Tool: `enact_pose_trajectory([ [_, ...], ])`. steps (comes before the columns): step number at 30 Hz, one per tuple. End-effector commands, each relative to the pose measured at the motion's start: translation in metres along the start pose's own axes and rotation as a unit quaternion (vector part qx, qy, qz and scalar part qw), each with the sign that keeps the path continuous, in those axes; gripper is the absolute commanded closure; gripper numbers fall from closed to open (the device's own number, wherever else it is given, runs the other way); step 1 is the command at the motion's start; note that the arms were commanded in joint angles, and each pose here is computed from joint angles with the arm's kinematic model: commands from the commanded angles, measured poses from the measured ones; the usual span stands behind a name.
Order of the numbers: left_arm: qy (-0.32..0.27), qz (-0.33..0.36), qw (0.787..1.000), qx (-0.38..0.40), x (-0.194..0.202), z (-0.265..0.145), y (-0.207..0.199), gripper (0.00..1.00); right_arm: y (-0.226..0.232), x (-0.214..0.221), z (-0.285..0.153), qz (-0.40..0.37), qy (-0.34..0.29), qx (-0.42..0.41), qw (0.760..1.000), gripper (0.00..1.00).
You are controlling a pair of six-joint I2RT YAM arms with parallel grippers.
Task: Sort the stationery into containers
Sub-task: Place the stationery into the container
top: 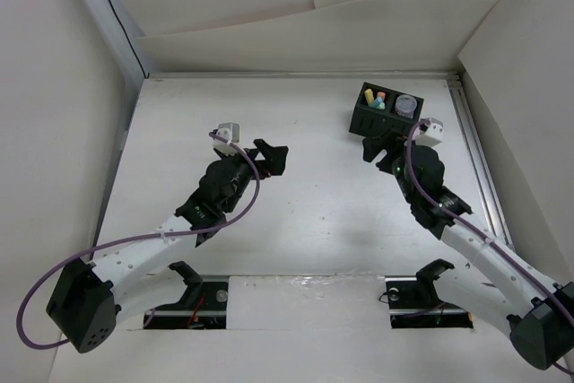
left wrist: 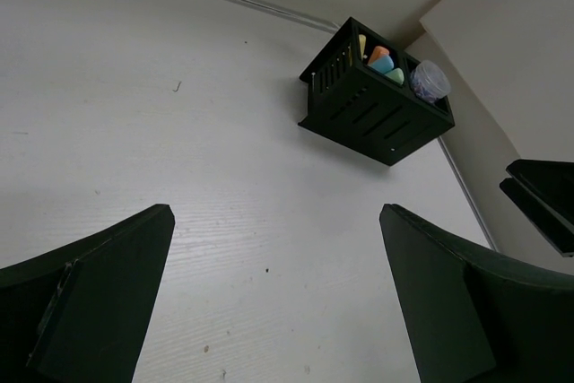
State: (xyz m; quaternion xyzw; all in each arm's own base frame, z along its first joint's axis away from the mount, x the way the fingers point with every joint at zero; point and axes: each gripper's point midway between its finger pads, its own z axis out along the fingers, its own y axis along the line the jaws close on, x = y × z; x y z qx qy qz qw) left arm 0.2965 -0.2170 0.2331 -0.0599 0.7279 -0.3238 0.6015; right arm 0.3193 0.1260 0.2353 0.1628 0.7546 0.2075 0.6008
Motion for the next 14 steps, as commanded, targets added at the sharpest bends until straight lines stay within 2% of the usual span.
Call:
enact_pose_trajectory([
  [1, -0.022, 0.008, 1.0, 0.019, -0.017, 0.0, -0.013, 0.0, 0.01, -0.005, 0.003, -0.001, -0.01, -0.016, 1.0, 0.19],
  [10, -0.025, 0.004, 0.999, 0.047, -0.018, -0.006, -0.021, 0.0, 0.016, -0.011, 0.002, -0.003, -0.014, -0.024, 1.0, 0.18],
  [13, -0.009, 0.015, 0.999, 0.03, -0.012, -0.001, -0.016, 0.0, 0.017, -0.01, 0.002, -0.003, -0.011, -0.028, 1.0, 0.15],
  [14, -0.015, 0.011, 0.999, 0.047, -0.016, -0.001, -0.024, 0.0, 0.017, -0.01, 0.002, -0.003, -0.011, -0.028, 1.0, 0.14],
])
